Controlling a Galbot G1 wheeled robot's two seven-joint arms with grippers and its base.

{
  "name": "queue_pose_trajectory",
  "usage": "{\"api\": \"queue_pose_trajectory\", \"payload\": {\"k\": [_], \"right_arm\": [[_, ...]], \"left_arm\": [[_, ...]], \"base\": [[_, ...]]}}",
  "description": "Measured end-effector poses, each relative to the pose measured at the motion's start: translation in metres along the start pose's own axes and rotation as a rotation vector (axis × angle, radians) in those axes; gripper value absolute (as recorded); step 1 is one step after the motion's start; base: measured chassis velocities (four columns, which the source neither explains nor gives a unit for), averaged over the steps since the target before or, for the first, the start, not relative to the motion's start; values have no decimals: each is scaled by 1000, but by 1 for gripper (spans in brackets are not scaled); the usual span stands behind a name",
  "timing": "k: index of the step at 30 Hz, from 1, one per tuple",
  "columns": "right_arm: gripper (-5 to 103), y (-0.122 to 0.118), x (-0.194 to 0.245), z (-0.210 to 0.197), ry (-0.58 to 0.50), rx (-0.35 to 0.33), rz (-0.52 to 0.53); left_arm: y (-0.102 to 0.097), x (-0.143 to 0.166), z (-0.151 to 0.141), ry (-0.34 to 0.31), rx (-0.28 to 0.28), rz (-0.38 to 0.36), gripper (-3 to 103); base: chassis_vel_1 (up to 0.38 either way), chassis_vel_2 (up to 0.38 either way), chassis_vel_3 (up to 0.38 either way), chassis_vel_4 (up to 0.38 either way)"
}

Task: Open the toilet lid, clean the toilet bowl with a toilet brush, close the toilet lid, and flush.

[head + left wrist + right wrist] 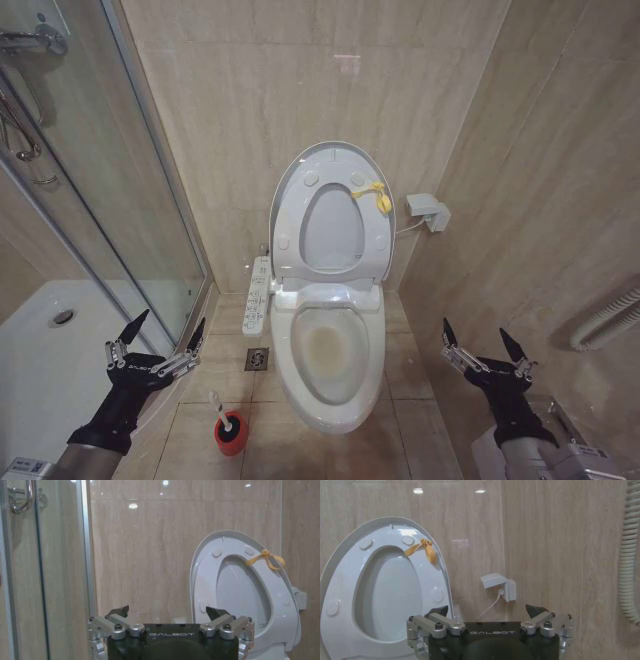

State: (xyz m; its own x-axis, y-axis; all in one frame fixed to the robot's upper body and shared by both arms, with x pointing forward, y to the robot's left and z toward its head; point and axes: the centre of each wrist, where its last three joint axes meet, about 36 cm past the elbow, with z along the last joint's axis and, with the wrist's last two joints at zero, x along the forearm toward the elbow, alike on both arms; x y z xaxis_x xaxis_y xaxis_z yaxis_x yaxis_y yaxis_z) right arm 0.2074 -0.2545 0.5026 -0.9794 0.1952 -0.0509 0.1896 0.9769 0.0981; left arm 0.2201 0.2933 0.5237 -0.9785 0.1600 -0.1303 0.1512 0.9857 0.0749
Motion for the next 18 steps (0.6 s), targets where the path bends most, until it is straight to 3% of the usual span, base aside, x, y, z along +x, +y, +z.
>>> {"api": "queue_pose_trajectory", "payload": {"k": [9,18], "right_arm": [[100,0,0,0,3,2,-2],[100,2,-18,-10,156,59,-95]], "left_arm": [[0,0,0,0,0,0,100],[0,0,0,0,0,0,100]], "base": [[0,0,0,0],[0,0,0,0]]}}
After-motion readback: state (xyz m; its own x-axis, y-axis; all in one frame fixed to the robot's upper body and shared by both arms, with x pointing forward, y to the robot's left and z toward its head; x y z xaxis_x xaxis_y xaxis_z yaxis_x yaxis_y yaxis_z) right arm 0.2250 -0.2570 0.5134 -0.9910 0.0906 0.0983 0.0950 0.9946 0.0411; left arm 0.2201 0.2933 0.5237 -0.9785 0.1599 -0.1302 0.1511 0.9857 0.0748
